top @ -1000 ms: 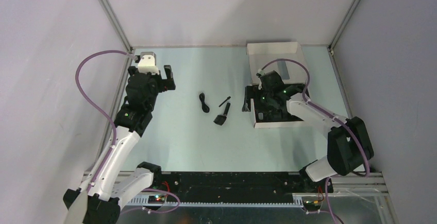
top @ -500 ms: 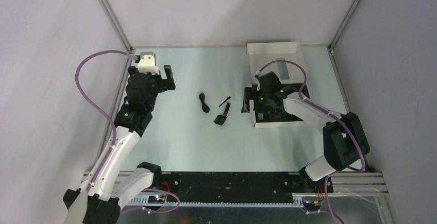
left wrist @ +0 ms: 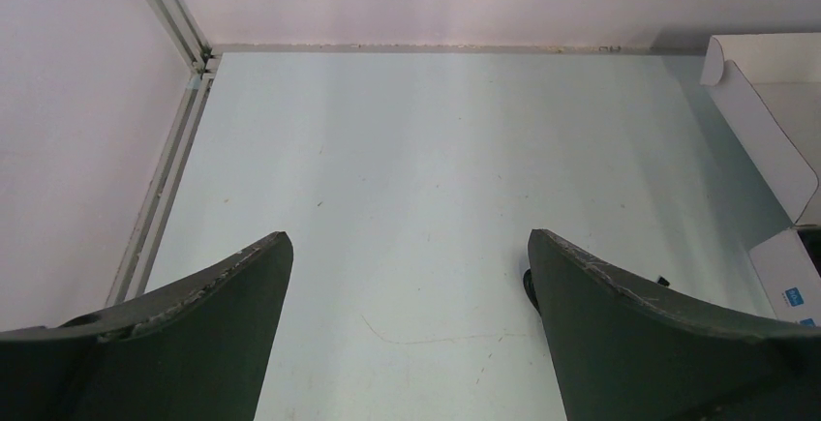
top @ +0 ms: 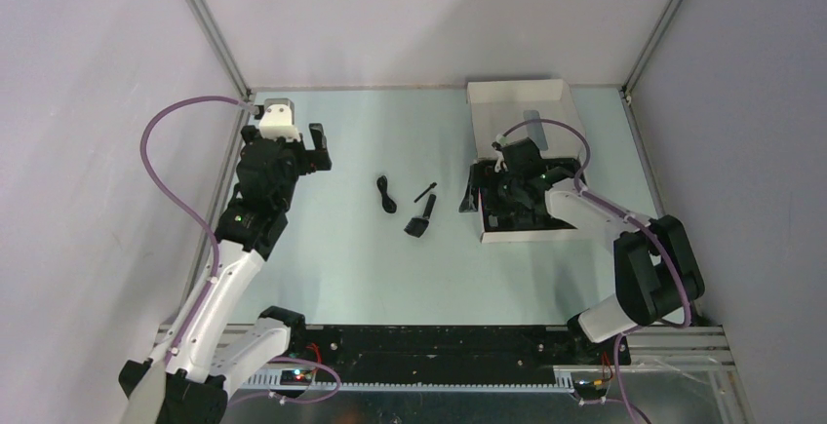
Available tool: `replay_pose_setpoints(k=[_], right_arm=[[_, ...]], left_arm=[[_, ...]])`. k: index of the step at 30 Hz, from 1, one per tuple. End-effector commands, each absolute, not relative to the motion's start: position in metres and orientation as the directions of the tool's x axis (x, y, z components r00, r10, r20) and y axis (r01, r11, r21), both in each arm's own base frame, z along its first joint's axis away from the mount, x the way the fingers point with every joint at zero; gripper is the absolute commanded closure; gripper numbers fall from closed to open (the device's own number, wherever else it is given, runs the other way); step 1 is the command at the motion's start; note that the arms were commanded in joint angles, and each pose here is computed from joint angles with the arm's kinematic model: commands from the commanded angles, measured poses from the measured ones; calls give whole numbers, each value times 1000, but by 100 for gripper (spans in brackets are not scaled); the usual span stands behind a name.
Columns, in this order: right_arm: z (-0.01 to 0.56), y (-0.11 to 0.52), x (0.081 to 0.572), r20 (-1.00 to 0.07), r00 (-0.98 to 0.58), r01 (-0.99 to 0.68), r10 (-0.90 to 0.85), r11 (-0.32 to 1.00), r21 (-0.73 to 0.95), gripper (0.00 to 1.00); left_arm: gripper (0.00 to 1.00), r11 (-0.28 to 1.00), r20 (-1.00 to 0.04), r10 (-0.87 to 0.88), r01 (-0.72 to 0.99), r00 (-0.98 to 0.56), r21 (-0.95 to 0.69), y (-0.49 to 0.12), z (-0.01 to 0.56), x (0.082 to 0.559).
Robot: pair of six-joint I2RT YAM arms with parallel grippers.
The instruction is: Sort the hair-cutting tools
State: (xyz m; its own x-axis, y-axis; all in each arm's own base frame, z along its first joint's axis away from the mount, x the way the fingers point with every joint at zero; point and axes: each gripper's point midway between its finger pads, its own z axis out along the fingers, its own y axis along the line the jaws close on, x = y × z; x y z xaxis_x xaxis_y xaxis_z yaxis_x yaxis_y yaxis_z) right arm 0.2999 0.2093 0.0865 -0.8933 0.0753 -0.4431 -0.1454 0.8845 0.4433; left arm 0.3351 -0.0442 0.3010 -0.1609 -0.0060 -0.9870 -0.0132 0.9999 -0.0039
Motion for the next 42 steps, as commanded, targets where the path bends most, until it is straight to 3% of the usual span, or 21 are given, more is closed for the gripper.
replay_pose_setpoints(k=[1,12,19,31,37,42], right_arm=[[77,205,290,-414,-907,-132,78,881,455,0],[168,213,295,-572,-808,-241,139,808,537,0],[191,218,301,-640,-763,-269,87,858,437,0],[174,272,315,-628,-776,-302,-61,910,284,0],[145,292,334,-587,-810,-196,-17,950,242,0],[121,306,351,-555,-831,-118,26,968,222,16]], left_arm=[[2,1000,-994,2,-5,-106,3,-43,317,334],[2,1000,-994,-4,8,-107,-5,-46,316,334],[2,1000,-994,-6,10,-106,-7,-46,317,333],[2,1000,-995,0,8,-102,-1,-46,317,332],[2,1000,-995,2,3,-99,1,-45,317,333],[2,1000,-996,3,4,-93,2,-45,318,332]])
